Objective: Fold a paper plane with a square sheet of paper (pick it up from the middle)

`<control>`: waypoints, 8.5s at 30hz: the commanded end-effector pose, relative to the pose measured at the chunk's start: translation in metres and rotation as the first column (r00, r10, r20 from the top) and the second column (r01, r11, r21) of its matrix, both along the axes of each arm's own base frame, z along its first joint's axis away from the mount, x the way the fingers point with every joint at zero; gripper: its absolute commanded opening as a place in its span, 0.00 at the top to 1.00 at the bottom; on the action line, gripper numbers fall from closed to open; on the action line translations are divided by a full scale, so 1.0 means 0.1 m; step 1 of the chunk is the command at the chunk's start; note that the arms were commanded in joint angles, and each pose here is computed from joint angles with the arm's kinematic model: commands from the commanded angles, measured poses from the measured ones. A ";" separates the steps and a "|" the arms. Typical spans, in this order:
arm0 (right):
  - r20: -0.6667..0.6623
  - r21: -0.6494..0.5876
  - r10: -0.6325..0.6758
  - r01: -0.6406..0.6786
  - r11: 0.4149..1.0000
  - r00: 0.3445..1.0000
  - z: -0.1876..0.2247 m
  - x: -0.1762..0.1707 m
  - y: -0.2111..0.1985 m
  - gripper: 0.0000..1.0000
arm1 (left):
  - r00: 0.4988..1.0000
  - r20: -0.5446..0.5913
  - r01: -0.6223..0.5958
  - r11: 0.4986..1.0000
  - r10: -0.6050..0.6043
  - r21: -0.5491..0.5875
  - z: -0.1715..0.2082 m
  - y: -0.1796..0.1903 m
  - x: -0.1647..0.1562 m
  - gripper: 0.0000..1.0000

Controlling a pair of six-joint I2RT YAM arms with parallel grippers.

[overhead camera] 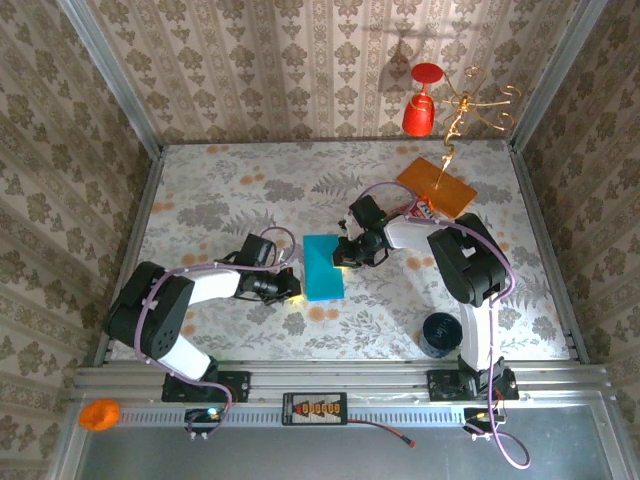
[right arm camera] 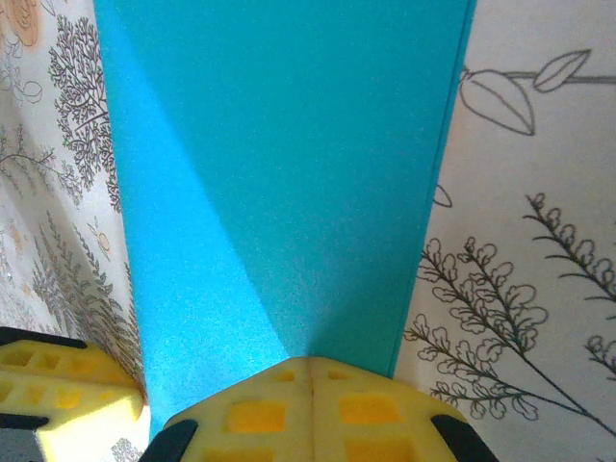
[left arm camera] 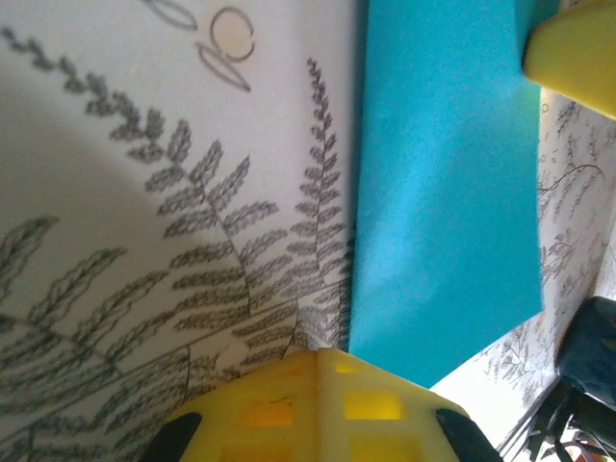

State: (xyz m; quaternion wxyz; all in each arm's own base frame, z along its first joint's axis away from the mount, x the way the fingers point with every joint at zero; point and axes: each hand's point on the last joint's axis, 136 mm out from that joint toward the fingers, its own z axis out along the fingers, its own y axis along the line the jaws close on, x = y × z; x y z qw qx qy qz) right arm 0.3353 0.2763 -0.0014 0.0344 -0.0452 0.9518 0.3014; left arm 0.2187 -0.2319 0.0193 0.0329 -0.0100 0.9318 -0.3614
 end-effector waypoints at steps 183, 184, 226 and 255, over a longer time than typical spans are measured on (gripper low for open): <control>-0.135 0.205 -0.162 0.187 0.961 0.978 0.31 -0.13 0.11 0.95 | 0.987 0.133 -0.102 0.991 0.090 0.088 0.22 -0.69 1.36 0.88; -0.134 0.211 -0.160 0.186 0.960 0.978 0.32 -0.13 0.11 0.95 | 0.988 0.127 -0.100 0.991 0.088 0.092 0.18 -0.69 1.35 0.88; -0.112 0.233 -0.288 0.307 0.923 0.951 0.20 0.10 0.12 0.95 | 0.996 0.054 -0.073 0.986 0.065 0.150 -0.15 -0.67 1.23 0.92; -0.112 0.196 -0.316 0.333 0.922 0.942 0.09 0.11 0.06 0.95 | 0.997 0.046 -0.064 0.986 0.058 0.152 -0.17 -0.67 1.21 0.93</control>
